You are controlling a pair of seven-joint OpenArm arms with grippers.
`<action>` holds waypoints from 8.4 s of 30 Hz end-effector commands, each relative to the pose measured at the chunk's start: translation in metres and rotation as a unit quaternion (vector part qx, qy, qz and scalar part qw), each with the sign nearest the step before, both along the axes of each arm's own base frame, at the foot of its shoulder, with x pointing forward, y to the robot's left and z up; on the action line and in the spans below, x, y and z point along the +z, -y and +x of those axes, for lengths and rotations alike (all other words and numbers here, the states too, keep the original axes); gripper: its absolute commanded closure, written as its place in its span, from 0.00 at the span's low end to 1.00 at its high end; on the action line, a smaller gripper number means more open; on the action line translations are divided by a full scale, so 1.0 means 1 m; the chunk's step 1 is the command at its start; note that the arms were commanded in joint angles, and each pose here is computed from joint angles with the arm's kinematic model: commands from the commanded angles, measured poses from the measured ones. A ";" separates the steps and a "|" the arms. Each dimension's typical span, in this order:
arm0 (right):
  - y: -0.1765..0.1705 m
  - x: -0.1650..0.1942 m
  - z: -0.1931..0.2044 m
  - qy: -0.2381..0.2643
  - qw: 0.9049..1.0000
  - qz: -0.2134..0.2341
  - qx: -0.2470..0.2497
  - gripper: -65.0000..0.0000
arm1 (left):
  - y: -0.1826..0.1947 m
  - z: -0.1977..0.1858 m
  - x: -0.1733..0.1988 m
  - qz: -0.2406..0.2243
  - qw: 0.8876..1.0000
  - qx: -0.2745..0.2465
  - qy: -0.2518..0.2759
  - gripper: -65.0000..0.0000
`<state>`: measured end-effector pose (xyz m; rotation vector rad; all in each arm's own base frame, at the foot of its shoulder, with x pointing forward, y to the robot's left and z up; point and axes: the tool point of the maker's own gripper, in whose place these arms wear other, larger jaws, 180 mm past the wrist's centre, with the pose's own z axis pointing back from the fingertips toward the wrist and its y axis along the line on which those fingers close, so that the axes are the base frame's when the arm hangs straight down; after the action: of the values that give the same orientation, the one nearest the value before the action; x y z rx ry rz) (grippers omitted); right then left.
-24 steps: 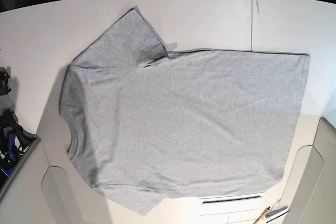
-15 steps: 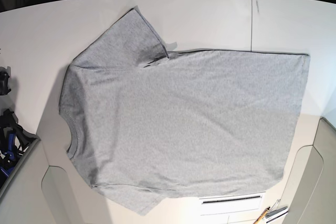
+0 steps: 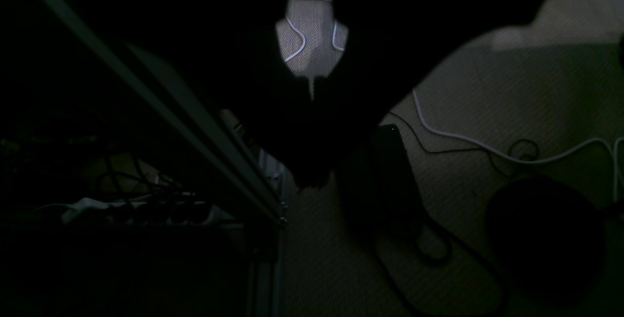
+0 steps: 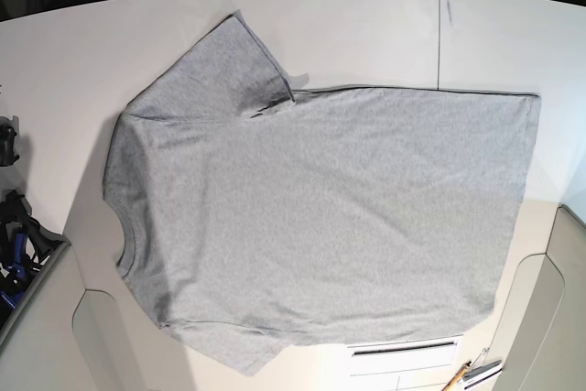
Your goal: Fold the T-shirt properly
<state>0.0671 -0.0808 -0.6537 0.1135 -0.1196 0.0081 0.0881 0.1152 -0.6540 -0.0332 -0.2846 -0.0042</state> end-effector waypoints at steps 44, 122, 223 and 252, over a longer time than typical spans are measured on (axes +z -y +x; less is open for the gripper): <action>0.033 0.004 -0.103 -0.013 0.999 -0.038 0.015 1.00 | -0.048 -0.103 0.009 0.031 0.999 -0.027 -0.022 1.00; 0.149 0.335 0.132 0.463 0.814 0.010 -0.351 0.57 | -0.155 0.019 0.290 -0.145 0.960 0.004 0.240 1.00; 0.106 0.222 0.194 0.344 0.846 0.158 -0.376 1.00 | -0.325 0.141 0.242 -0.139 0.918 0.290 0.232 0.54; 0.106 0.222 0.194 0.344 0.846 0.158 -0.376 1.00 | -0.246 0.122 0.206 -0.232 0.943 0.208 0.116 0.54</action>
<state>0.2637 -0.1864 -0.4301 0.4008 -0.9062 -0.7768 0.2339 0.3608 -0.4306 -0.5037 -0.6552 0.5143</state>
